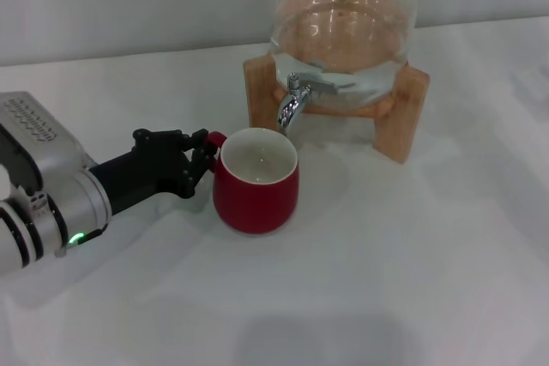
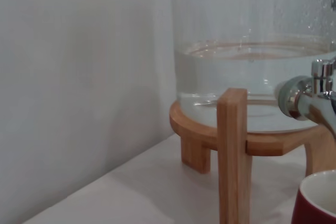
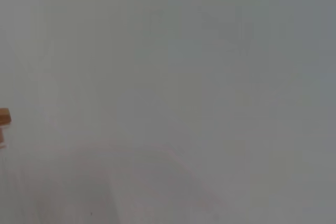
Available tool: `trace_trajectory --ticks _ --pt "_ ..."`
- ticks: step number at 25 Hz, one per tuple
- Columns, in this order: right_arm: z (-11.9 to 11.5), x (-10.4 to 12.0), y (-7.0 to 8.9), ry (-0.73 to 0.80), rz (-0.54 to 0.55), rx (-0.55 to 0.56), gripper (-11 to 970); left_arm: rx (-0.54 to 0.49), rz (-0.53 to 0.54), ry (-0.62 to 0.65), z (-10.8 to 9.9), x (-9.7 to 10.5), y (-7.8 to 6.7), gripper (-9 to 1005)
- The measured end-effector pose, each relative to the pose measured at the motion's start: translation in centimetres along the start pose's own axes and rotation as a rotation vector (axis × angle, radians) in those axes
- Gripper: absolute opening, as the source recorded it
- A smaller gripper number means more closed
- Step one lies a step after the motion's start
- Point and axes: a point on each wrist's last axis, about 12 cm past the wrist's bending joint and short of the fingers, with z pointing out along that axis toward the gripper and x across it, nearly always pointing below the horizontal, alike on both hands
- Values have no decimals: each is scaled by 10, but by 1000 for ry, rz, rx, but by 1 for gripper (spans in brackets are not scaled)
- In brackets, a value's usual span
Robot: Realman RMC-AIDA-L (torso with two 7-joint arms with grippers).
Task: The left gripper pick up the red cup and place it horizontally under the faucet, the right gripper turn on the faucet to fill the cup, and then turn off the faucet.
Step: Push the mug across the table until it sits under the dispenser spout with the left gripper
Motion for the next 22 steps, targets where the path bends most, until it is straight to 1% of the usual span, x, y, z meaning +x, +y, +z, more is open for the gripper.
trace_trajectory --ticks 5,12,22 --pt "0 0 0 -2 -1 0 632 9 14 29 6 -2 -1 139" --pt "1 0 1 -2 -1 -3 632 13 24 31 9 -5 0 139" --pt "1 -1 1 -5 0 -5 632 3 46 46 16 -12 4 139"
